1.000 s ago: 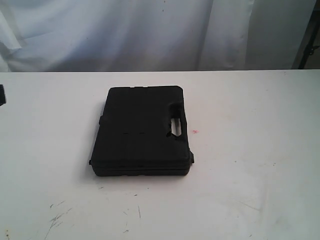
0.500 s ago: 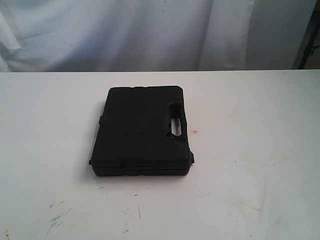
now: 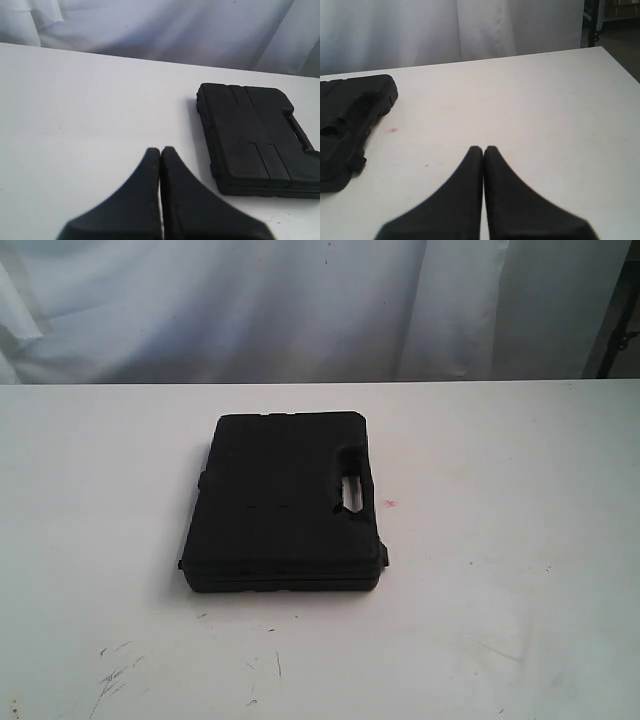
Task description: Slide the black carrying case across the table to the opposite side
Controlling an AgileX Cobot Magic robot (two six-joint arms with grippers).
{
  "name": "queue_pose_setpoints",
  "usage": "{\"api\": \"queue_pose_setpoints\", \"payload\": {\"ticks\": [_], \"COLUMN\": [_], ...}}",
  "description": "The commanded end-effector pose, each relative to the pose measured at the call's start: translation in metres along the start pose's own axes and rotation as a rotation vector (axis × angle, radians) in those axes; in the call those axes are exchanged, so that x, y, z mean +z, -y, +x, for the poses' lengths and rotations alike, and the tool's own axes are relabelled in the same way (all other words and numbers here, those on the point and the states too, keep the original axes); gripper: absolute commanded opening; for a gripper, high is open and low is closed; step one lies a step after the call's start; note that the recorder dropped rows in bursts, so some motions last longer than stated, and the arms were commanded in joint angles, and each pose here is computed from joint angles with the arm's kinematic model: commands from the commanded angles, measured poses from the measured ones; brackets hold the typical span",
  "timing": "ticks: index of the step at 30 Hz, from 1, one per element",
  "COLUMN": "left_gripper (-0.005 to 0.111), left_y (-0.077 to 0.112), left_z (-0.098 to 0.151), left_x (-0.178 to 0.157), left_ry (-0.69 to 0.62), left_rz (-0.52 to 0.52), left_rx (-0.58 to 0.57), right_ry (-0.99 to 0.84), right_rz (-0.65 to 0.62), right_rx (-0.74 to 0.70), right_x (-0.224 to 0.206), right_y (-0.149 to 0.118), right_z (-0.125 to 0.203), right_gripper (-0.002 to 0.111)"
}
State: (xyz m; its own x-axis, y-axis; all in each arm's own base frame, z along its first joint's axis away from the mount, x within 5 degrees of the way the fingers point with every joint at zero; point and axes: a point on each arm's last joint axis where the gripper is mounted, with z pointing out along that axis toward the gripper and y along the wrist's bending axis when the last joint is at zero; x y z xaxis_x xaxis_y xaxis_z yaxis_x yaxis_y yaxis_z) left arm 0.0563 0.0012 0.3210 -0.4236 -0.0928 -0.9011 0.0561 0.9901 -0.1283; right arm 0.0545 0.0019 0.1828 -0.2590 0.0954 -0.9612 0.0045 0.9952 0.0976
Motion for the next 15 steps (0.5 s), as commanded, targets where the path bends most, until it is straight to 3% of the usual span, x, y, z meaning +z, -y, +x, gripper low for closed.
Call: {"api": "queue_pose_setpoints", "payload": {"ticks": [1, 7, 15], "left_gripper": [0.000, 0.000, 0.000], "left_y": [-0.003, -0.002, -0.006], "left_z": [0.000, -0.002, -0.001], "left_x": [-0.002, -0.002, 0.012], "left_ry": [0.018, 0.050, 0.241], "left_rz": [-0.024, -0.019, -0.118], "left_rx": [0.043, 0.039, -0.115], "right_ry": [0.012, 0.012, 0.012], "right_rz": [0.006, 0.006, 0.006], "right_rx": [0.010, 0.010, 0.010], "right_x": [0.000, 0.000, 0.000], "right_y": [0.000, 0.000, 0.000], "right_z": [0.000, 0.000, 0.000], "right_gripper": [0.000, 0.000, 0.000]}}
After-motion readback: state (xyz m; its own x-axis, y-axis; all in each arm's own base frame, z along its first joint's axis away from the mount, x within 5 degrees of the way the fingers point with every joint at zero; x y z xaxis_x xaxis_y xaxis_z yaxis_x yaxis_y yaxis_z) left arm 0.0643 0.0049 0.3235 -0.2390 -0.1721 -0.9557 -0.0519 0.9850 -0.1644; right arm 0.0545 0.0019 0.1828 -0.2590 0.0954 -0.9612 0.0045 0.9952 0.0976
